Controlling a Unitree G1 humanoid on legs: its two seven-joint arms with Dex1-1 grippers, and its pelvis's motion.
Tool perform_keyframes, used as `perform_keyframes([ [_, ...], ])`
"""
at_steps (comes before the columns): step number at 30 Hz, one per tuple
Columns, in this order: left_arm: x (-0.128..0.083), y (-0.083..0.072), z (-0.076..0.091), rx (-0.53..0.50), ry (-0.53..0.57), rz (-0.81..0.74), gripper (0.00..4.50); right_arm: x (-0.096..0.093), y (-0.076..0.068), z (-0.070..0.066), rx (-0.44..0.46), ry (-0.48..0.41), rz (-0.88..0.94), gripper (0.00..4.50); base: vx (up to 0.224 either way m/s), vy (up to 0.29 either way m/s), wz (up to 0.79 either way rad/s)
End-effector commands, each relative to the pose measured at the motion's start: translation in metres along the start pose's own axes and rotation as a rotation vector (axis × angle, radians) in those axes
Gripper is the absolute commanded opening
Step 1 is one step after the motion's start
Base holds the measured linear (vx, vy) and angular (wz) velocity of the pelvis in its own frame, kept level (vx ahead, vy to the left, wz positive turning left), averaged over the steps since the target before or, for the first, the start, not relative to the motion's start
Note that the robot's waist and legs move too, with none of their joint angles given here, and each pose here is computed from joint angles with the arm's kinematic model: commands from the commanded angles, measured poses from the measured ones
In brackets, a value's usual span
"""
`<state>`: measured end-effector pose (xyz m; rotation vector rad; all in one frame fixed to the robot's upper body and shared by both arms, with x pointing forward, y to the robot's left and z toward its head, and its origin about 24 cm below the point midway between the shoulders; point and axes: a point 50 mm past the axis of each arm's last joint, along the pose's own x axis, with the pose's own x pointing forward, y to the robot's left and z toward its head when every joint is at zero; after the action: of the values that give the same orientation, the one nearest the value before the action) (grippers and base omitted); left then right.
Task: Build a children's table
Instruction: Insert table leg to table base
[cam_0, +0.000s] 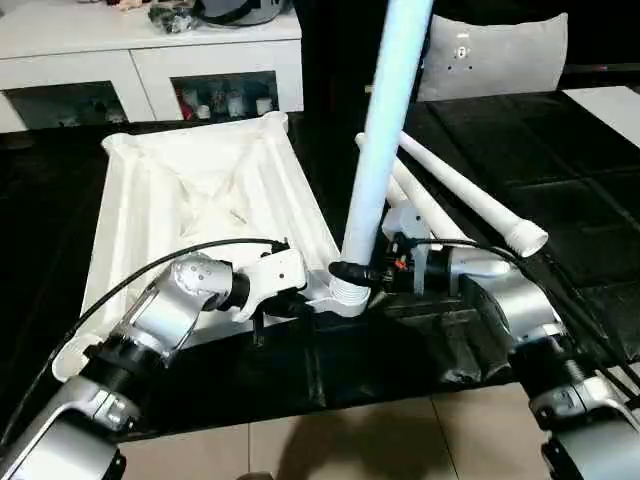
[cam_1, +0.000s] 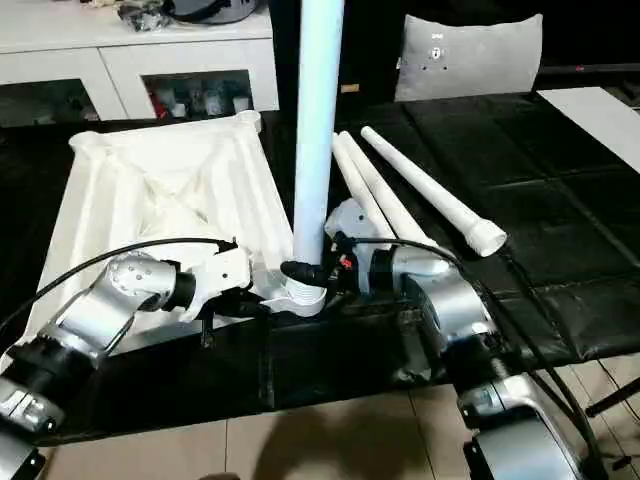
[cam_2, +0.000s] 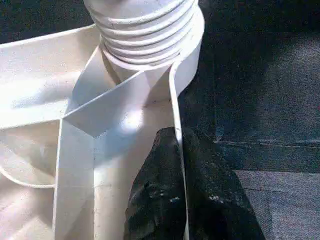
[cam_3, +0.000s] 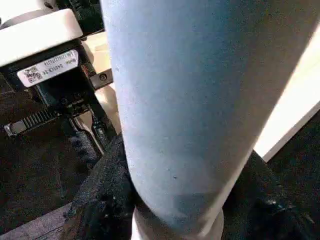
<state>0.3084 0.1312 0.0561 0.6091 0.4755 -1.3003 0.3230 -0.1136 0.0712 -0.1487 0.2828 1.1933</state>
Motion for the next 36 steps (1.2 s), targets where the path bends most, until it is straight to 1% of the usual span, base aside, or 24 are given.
perform_keyframes([
  [1, 0.005, -0.006, 0.013, 0.097, -0.017, -0.126, 0.0, -0.01, 0.007, -0.064, 0.161, 0.264, -0.032, 1.89, 0.0, 0.0, 0.0],
  [7, 0.004, -0.005, 0.011, 0.091, -0.016, -0.126, 0.0, -0.007, 0.008, -0.065, 0.171, 0.263, -0.027, 1.89, 0.0, 0.0, 0.0],
  [11, -0.001, -0.004, 0.002, -0.013, -0.025, -0.032, 0.0, -0.002, 0.006, -0.07, 0.186, 0.265, -0.105, 1.89, 0.0, 0.0, 0.0],
  [14, -0.006, -0.003, -0.006, -0.133, -0.023, 0.107, 0.0, 0.001, 0.003, -0.072, 0.201, 0.256, -0.192, 1.89, 0.0, 0.0, 0.0],
  [15, -0.006, -0.003, -0.007, -0.147, -0.021, 0.124, 0.0, 0.002, 0.003, -0.072, 0.203, 0.255, -0.203, 1.89, 0.0, 0.0, 0.0],
  [16, -0.008, -0.002, -0.008, -0.201, -0.022, 0.189, 0.0, 0.002, 0.001, -0.073, 0.206, 0.254, -0.235, 1.89, 0.0, 0.0, 0.0],
  [18, -0.008, -0.001, -0.008, -0.279, -0.018, 0.308, 0.0, 0.005, -0.002, -0.073, 0.211, 0.252, -0.294, 1.89, 0.0, 0.0, 0.0],
  [20, -0.006, -0.001, -0.006, -0.298, -0.011, 0.357, 0.0, 0.006, -0.003, -0.073, 0.214, 0.25, -0.318, 1.89, 0.0, 0.0, 0.0],
  [21, 0.002, -0.004, 0.003, -0.316, -0.032, 0.379, 0.0, 0.01, -0.004, -0.072, 0.22, 0.24, -0.335, 1.89, 0.0, 0.0, 0.0],
  [22, 0.015, -0.013, 0.02, -0.321, -0.072, 0.362, 0.0, 0.016, -0.003, -0.07, 0.228, 0.232, -0.349, 1.89, 0.0, 0.0, 0.0],
  [23, 0.023, -0.021, 0.032, -0.309, -0.097, 0.326, 0.0, 0.021, -0.002, -0.069, 0.229, 0.228, -0.348, 1.89, 0.0, 0.0, 0.0],
  [26, 0.028, -0.028, 0.038, -0.287, -0.101, 0.285, 0.0, 0.024, 0.0, -0.068, 0.226, 0.227, -0.337, 1.89, 0.0, 0.0, 0.0],
  [30, 0.022, -0.022, 0.031, -0.274, -0.039, 0.326, 0.0, 0.032, 0.002, -0.065, 0.227, 0.215, -0.32, 1.89, 0.0, 0.0, 0.0],
  [36, 0.012, -0.019, 0.021, -0.262, 0.027, 0.36, 0.0, 0.035, 0.006, -0.067, 0.233, 0.212, -0.315, 1.89, 0.0, 0.0, 0.0],
])
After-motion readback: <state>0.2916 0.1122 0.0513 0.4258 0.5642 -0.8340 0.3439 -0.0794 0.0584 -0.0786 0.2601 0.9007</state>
